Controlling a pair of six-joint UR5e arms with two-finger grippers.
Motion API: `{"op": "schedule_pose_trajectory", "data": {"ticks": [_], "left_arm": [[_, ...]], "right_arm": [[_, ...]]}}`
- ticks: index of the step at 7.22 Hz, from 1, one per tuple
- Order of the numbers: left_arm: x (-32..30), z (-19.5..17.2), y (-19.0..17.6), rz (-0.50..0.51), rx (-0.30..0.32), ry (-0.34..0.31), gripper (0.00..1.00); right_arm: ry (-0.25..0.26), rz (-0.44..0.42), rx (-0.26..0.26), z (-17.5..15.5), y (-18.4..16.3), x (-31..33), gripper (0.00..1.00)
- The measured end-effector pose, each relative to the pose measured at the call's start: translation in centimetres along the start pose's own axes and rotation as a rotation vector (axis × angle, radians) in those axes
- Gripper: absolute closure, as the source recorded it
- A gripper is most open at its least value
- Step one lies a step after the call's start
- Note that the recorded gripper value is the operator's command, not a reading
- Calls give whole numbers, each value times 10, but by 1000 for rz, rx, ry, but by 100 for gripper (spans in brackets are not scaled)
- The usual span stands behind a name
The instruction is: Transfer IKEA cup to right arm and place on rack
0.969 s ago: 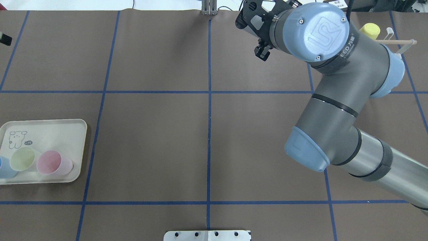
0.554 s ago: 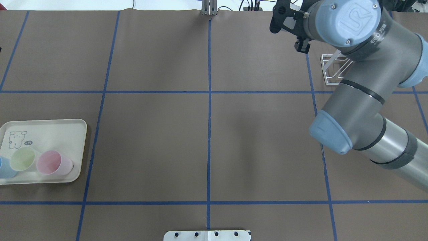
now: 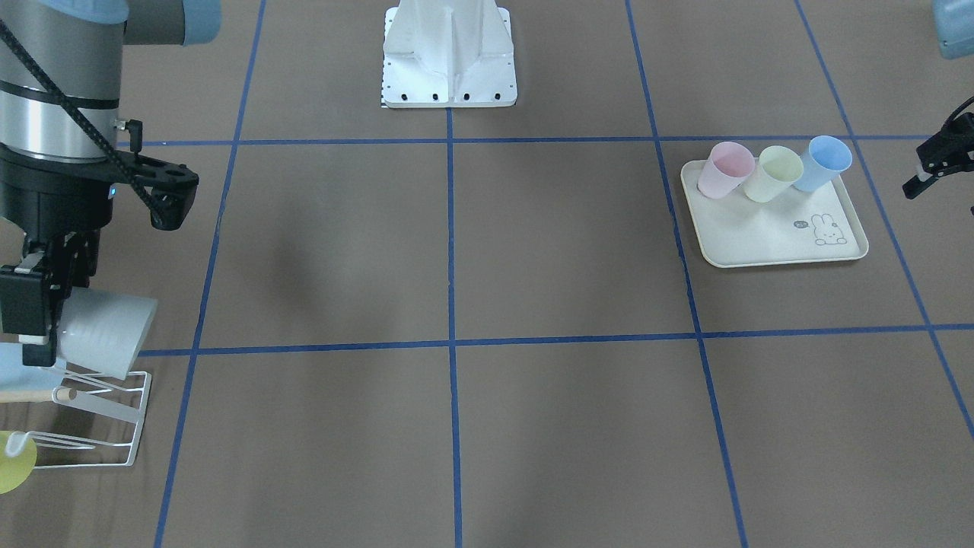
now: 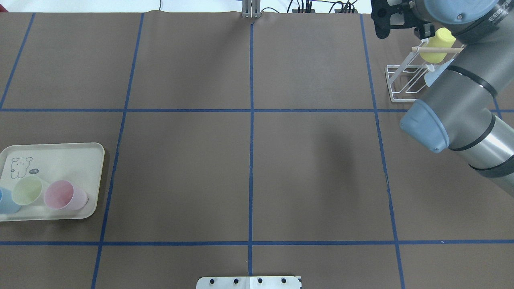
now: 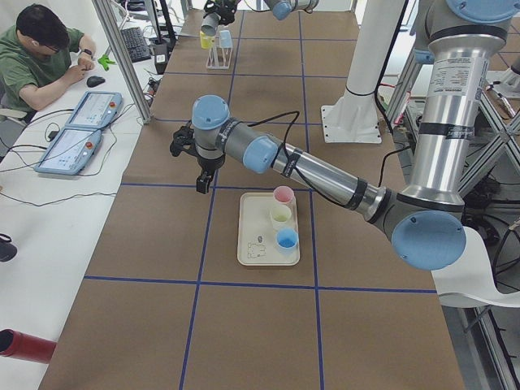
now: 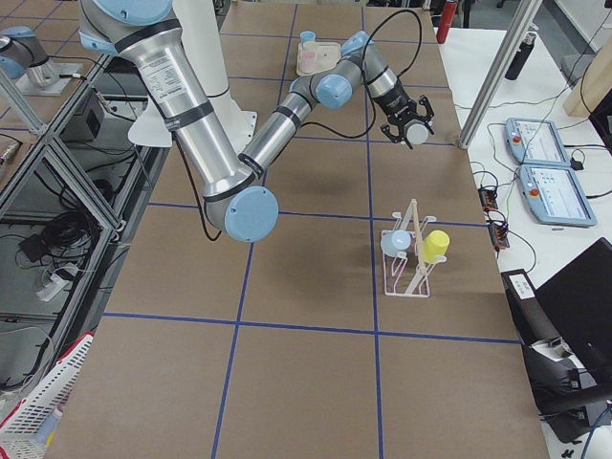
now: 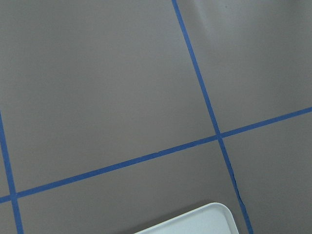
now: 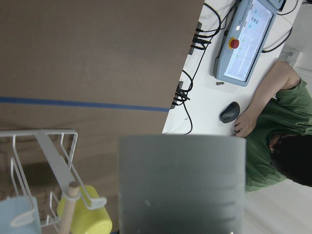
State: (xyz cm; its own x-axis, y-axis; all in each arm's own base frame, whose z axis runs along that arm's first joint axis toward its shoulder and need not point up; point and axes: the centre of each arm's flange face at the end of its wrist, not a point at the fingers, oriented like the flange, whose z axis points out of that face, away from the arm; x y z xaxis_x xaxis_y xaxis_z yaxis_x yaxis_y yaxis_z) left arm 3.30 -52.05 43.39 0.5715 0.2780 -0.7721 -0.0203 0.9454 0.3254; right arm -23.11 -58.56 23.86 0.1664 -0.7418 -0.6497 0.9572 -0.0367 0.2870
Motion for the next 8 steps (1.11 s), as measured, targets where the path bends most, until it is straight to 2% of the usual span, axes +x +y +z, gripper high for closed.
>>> {"op": "schedule_pose_trajectory", "data": {"ticks": [1,3,5,8], "left_arm": [[-3,1,4,-6,-5,1,0],[-3,2,8,-14,-15,30,0],[-4,1,11,-20,-20,49,0],[-2,-6,33,-29,-19,49,0]], "right_arm": [[-8,-110,-40,13,13,3,62],[-7,-309,-156,33,30,9,60],[-23,-404,-239,56,35,7,59],[-55,-467,-328,88,36,1,58]]}}
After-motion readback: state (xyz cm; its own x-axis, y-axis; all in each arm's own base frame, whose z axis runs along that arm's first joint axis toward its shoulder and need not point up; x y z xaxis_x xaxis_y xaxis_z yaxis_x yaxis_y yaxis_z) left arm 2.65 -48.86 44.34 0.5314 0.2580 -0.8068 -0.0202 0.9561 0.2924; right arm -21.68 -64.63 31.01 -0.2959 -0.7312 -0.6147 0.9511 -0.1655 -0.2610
